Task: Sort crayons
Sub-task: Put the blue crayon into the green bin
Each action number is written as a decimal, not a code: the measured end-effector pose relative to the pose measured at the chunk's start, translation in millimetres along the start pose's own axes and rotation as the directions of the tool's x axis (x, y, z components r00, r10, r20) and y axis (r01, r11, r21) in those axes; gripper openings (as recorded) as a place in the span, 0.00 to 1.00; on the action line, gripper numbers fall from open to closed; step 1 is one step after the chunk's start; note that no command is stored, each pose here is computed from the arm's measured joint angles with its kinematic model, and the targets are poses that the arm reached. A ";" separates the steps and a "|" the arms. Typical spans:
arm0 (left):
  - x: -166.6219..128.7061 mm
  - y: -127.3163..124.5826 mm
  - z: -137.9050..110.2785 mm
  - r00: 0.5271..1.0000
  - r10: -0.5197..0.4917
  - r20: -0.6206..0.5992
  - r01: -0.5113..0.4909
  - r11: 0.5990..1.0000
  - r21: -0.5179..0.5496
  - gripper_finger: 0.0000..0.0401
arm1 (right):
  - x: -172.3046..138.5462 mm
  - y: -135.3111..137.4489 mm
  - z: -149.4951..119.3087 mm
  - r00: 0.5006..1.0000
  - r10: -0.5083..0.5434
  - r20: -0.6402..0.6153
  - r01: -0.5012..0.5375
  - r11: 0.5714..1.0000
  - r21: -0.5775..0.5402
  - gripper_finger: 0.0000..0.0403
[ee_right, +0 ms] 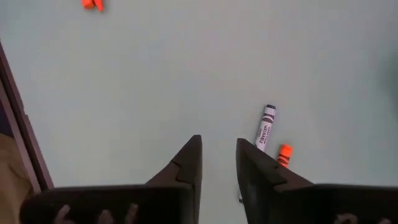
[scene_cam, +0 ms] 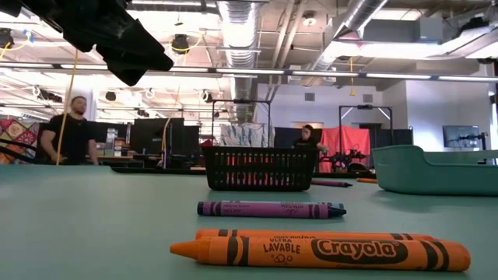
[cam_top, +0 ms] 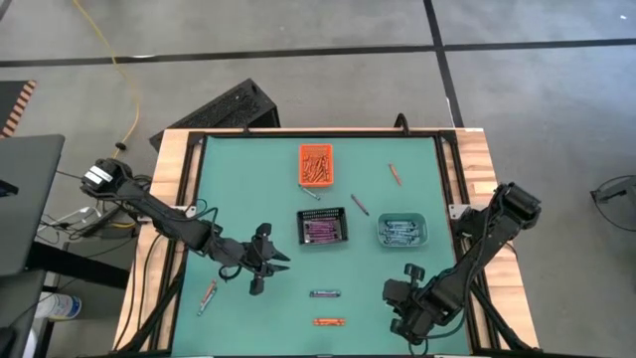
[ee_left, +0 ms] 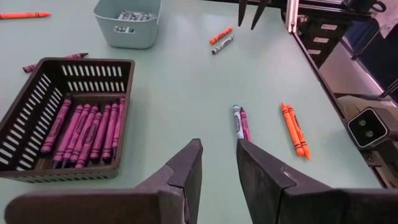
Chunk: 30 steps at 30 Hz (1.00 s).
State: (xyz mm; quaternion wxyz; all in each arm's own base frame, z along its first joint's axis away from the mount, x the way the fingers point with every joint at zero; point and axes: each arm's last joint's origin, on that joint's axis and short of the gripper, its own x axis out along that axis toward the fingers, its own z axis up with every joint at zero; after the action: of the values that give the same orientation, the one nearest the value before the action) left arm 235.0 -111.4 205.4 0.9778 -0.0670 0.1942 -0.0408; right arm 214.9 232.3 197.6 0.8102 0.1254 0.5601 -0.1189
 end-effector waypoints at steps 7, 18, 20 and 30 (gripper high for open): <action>0.0 0.6 -1.8 1.000 0.006 -0.019 -0.006 1.000 -0.002 0.22 | -2.6 -0.7 -8.6 0.999 -0.031 -0.012 0.031 0.999 0.028 0.33; 0.0 0.7 -2.3 1.000 0.008 -0.024 -0.008 1.000 -0.001 0.22 | 31.2 -18.5 -33.3 0.996 -0.074 -0.040 0.082 0.973 0.217 0.35; 0.0 0.8 -2.3 1.000 0.008 -0.024 -0.008 1.000 -0.001 0.22 | 34.3 -21.6 -33.9 0.995 -0.086 -0.045 0.094 0.970 0.223 0.35; 0.0 0.9 -2.0 1.000 0.011 -0.020 -0.011 1.000 -0.002 0.22 | 37.6 -21.4 -29.1 0.998 -0.062 -0.023 0.066 0.967 0.247 0.33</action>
State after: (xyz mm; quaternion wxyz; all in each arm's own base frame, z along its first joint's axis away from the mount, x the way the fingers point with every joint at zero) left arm 234.4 -110.7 203.4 0.9759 -0.0667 0.2045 -0.0360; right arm 195.2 220.0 150.9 0.7796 0.2083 0.5509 -0.2132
